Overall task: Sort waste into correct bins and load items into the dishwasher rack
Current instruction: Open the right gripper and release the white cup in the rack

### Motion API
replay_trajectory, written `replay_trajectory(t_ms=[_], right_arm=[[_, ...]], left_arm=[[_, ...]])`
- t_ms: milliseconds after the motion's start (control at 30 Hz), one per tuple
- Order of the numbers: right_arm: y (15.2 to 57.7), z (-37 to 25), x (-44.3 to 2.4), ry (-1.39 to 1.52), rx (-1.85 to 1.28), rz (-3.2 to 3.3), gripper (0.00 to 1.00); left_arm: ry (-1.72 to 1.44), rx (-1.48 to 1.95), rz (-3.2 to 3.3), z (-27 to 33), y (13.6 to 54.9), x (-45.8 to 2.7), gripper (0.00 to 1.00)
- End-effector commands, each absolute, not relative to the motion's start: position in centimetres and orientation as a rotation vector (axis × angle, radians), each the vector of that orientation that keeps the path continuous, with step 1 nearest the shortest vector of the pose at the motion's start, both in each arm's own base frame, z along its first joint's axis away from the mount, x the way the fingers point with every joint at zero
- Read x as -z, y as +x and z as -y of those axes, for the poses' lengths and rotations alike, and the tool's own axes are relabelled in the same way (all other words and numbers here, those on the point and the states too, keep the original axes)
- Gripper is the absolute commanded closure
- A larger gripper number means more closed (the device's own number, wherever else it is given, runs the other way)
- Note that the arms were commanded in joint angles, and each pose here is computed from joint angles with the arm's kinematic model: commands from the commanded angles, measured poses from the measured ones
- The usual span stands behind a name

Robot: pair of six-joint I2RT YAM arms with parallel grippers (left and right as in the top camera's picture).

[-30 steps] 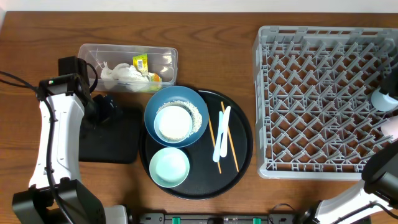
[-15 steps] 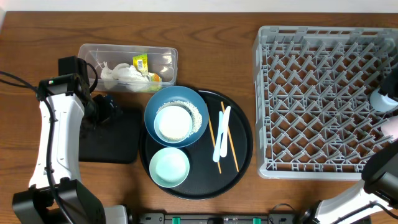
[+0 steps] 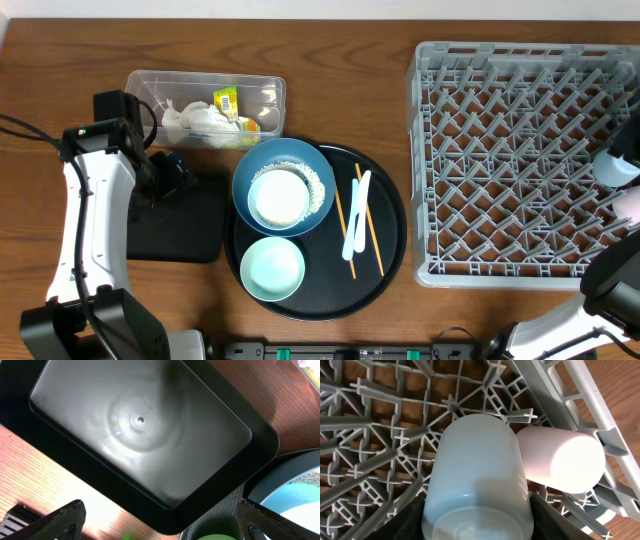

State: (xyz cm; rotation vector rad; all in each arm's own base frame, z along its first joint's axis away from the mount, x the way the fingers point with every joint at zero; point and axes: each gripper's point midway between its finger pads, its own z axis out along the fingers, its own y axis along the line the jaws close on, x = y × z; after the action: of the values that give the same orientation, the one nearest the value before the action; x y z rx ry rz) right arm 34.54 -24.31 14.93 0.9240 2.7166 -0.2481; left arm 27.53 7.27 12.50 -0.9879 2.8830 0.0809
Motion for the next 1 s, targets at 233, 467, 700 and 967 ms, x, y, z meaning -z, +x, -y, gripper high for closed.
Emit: replay_trajectory(t_ms=[233, 467, 700, 967], right_arm=[[34.44, 25.31, -16.35, 0.968, 0.272, -2.643, 0.82], [34.40, 25.38, -15.83, 0.973, 0.270, -2.652, 0.82], [34.01, 25.56, -15.76, 0.988, 0.269, -2.657, 0.80], [33.95, 25.63, -15.75, 0.990, 0.269, -2.657, 0.49]], left_arm=[[-1.005, -0.103, -2.871, -7.55, 27.20, -12.67, 0.03], [-1.005, -0.103, -2.871, -7.56, 27.20, -12.67, 0.03], [-1.005, -0.104, -2.872, -7.56, 27.19, -12.67, 0.03], [-1.005, -0.103, -2.871, -7.56, 27.19, -12.68, 0.03]])
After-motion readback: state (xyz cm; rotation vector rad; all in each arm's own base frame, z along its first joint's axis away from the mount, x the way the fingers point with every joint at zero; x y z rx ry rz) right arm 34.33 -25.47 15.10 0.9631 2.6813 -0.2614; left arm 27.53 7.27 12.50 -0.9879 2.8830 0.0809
